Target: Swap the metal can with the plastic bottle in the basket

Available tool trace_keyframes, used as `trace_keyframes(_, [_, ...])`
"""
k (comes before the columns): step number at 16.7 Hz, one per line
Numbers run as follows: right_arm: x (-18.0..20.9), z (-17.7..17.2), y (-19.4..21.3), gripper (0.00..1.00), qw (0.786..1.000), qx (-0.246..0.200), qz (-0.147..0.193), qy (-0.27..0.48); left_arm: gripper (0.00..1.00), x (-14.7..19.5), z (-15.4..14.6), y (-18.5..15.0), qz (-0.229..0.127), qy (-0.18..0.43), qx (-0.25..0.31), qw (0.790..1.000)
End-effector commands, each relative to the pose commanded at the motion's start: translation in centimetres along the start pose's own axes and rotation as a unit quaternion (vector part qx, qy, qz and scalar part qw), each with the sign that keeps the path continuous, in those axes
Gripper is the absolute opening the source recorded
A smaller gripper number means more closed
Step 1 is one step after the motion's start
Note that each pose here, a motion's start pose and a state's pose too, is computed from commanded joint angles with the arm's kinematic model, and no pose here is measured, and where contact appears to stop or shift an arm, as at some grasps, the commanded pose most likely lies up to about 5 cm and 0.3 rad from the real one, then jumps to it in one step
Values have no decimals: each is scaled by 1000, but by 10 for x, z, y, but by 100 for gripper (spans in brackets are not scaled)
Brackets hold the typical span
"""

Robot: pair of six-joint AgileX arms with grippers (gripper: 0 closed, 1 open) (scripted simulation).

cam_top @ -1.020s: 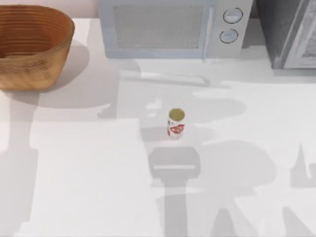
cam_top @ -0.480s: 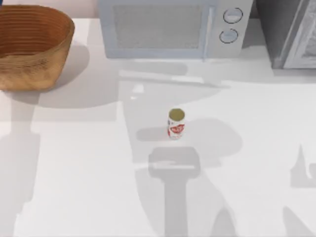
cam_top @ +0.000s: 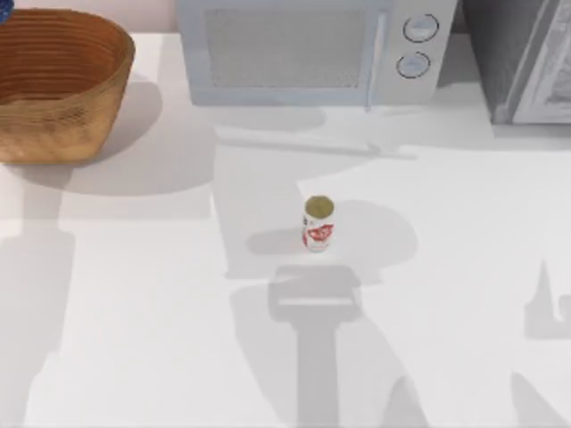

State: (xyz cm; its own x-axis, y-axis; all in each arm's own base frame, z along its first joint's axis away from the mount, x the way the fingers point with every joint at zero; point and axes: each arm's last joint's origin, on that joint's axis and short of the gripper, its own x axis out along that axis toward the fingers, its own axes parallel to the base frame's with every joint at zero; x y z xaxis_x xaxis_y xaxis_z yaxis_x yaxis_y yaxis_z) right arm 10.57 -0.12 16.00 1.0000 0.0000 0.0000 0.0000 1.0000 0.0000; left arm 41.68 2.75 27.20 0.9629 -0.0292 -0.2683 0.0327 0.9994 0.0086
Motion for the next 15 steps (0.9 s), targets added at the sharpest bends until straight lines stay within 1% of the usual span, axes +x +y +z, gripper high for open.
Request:
trace_keyframes(12, [0,0,0,100,1000,0,0,0,98,0,0,0,0,0,0,1000])
trace_keyframes(13, [0,0,0,100,1000,0,0,0,100,0,0,0,0,0,0,1000])
trace_keyframes(15, [0,0,0,100,1000,0,0,0,100,0,0,0,0,0,0,1000])
